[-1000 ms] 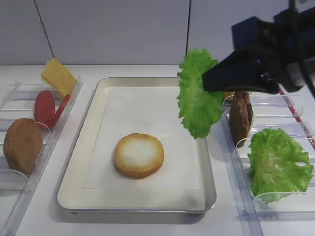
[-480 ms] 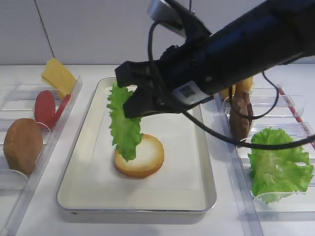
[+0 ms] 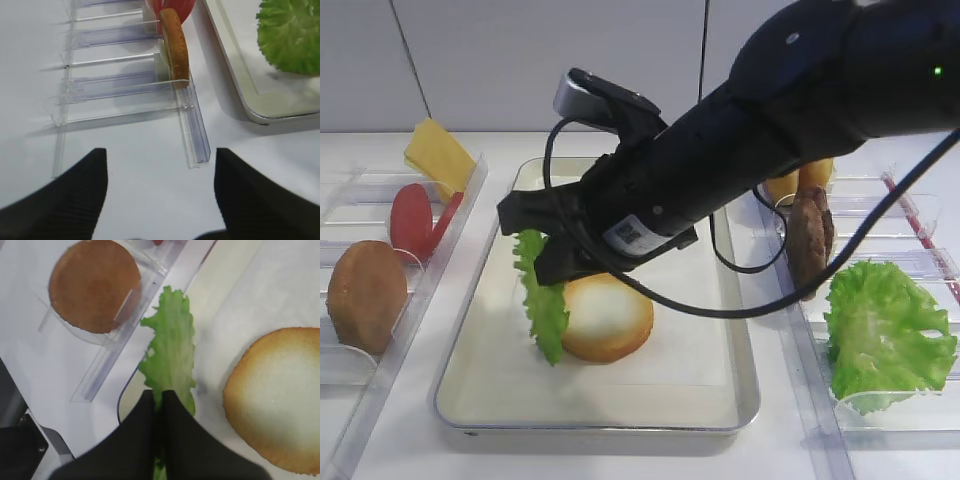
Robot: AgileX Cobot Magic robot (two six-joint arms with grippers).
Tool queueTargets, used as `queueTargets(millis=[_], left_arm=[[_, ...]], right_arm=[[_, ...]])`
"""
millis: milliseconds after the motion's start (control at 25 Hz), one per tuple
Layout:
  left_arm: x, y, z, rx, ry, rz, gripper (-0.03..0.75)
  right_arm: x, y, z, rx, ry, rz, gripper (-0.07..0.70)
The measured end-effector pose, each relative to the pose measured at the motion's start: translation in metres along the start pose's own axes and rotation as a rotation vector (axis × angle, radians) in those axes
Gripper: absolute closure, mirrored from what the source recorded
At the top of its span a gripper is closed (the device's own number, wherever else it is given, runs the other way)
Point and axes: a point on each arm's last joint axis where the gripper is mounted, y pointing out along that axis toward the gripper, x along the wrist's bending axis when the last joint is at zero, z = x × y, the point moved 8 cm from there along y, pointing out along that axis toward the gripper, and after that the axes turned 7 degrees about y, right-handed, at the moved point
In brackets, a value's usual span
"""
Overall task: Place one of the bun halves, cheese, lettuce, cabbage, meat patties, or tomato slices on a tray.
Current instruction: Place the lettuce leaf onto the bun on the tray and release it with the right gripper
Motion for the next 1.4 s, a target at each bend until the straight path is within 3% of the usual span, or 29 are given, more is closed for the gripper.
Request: queueTargets(millis=[320, 720, 1400], left_arm=[[0.0, 0.0, 0.0, 0.0, 0.0, 0.0, 0.249], [0.0, 0.0, 0.0, 0.0, 0.0, 0.0, 0.249], [0.0, 0.0, 0.0, 0.0, 0.0, 0.0, 0.249]], right_arm=[[-0.018, 0.005, 0.001, 0.011, -0.041, 0.091, 0.61], [-0.046, 0.001, 0.001, 0.003, 0.013, 0.255, 0.61], [-0.062, -0.004, 0.002, -0.011, 0.109, 0.351, 0.61]])
